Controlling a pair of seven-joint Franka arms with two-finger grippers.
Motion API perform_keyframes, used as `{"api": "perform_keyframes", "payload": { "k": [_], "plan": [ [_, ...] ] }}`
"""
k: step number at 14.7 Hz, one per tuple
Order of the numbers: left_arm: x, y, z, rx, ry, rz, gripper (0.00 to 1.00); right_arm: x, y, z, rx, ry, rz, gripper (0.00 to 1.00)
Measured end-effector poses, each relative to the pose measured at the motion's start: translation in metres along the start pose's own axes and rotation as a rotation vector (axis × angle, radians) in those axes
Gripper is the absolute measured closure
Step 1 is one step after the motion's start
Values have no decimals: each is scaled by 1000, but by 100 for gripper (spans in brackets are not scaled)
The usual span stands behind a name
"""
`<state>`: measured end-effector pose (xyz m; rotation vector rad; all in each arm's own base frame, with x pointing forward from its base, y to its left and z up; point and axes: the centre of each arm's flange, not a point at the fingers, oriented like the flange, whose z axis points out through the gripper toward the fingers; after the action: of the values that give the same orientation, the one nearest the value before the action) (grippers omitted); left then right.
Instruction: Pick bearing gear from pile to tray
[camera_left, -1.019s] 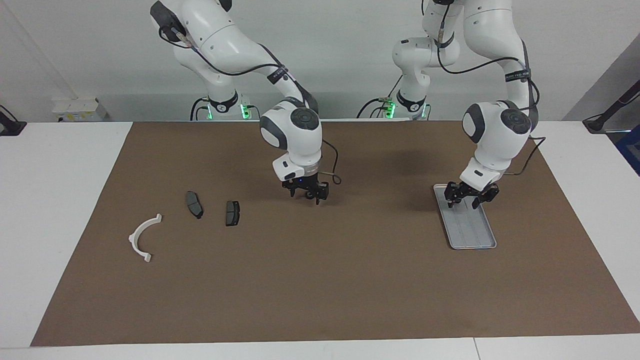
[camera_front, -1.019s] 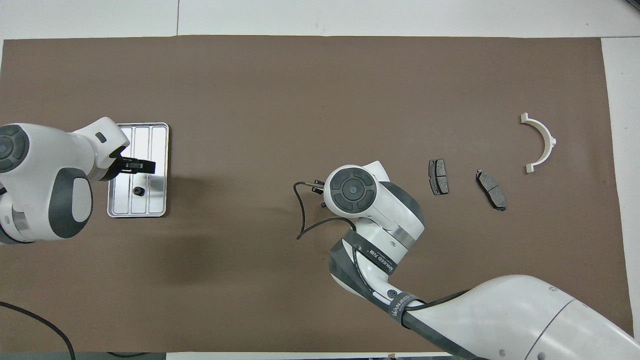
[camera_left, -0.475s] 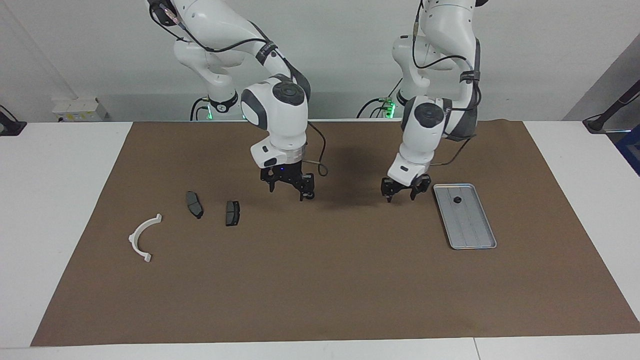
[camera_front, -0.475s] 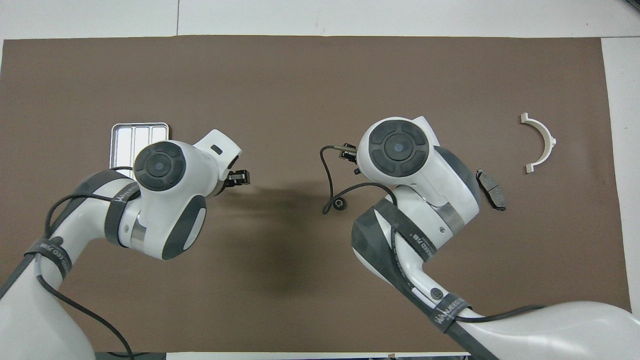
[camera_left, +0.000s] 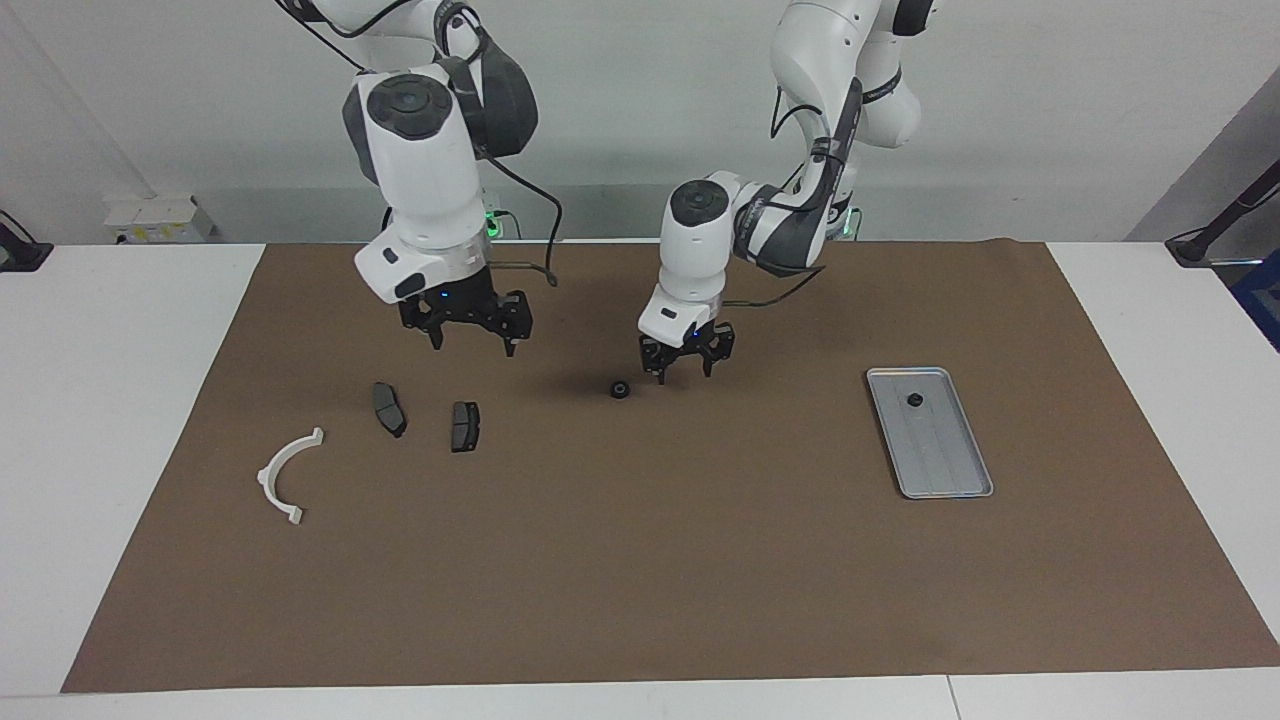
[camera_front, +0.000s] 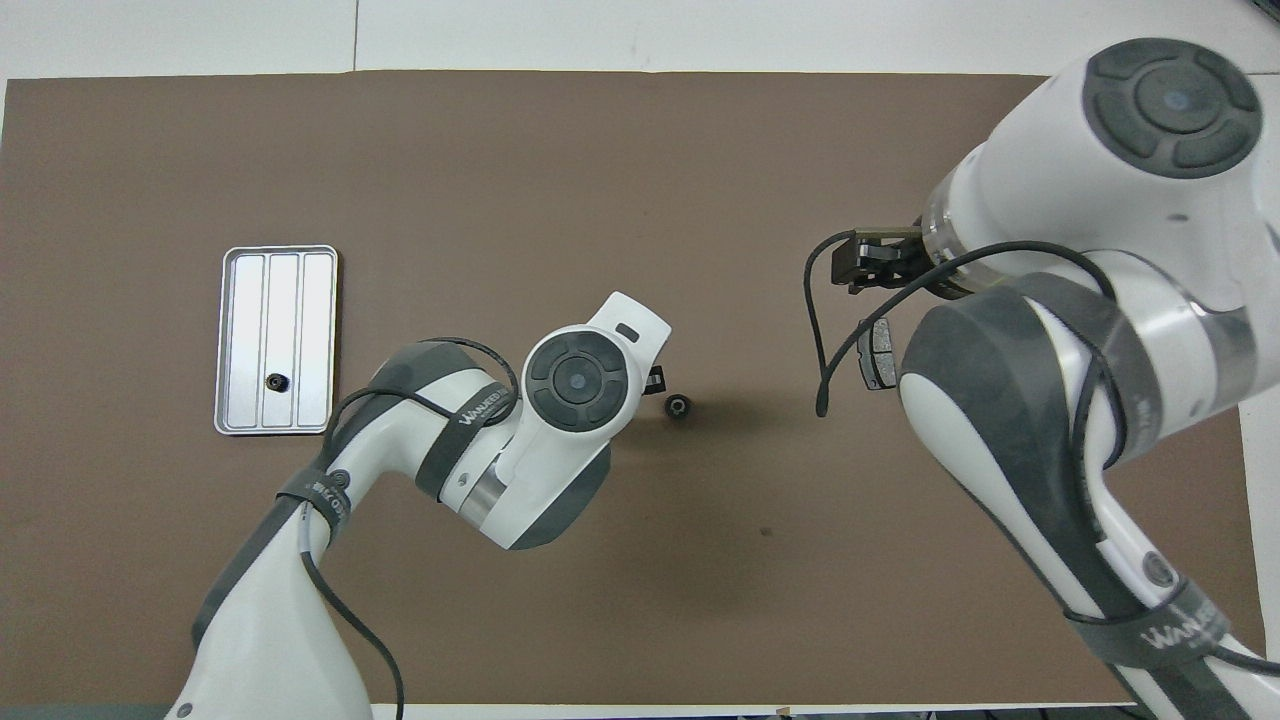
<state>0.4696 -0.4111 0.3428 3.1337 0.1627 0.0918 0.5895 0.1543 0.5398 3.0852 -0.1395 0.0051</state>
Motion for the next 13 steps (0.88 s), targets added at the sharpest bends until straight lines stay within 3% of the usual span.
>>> {"api": "perform_keyframes", "payload": {
  "k": [7,13],
  "plan": [
    [-28,53,15,-7,-3,-8,20,7,81,-26,-30,-20,-147,0],
    [-42,64,16,-8,-5,-3,20,8,96,-26,-33,-32,-147,0]
  ]
}}
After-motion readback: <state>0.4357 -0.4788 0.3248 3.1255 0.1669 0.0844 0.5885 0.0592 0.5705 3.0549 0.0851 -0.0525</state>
